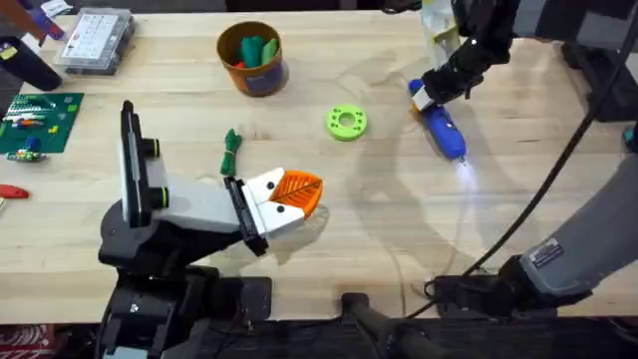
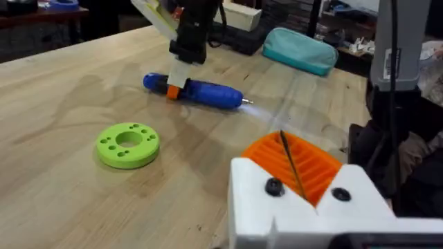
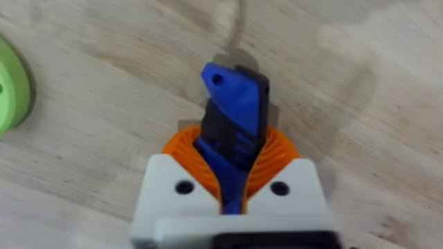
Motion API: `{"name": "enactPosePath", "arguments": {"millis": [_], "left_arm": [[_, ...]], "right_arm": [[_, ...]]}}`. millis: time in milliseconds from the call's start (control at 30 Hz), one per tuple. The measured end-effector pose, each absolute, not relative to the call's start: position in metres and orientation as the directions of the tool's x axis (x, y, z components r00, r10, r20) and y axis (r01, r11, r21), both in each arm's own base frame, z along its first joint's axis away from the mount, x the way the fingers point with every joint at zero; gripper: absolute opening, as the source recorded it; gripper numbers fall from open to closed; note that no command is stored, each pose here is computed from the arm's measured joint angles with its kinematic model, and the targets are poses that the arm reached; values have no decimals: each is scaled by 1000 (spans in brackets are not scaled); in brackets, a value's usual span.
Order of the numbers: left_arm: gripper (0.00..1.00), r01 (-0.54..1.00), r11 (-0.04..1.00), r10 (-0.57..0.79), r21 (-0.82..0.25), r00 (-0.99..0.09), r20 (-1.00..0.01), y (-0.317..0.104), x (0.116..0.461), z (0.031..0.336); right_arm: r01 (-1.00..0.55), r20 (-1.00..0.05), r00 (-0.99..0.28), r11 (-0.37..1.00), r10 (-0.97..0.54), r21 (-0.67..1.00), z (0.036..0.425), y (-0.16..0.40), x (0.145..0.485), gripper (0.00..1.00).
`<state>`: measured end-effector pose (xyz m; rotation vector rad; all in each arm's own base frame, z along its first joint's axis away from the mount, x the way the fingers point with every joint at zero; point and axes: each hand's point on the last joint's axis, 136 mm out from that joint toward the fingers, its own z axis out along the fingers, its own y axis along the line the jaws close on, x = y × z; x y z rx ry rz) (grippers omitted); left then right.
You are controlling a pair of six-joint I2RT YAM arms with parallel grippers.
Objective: Pick up the gripper from the table and insert it into the empty holder that is missing its gripper. Then pick up a screw, insert it into the mounting hole, and use the screwdriver to tighten it. Finally, clean up the table by picking up the vegetable and placing it into the bucket.
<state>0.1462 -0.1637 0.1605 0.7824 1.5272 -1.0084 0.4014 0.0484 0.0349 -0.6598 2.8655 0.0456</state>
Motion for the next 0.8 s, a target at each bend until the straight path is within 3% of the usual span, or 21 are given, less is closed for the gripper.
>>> {"name": "enactPosePath", "arguments": {"millis": [67,633,800], "left_arm": [[16,887,421,-38,-188,-190,-981,-164,146,161],[16,887,421,-38,-188,-190,-981,-164,146,161],[16,887,421,-38,-188,-190,-981,-164,146,161]], "right_arm": [[-438,-201,-879,899,-432,-15,35,48,401,26],[-436,-99,-896,899,-432,30,37,47,375,26],[-436,-95,-897,899,-432,34,57,47,370,26]]}}
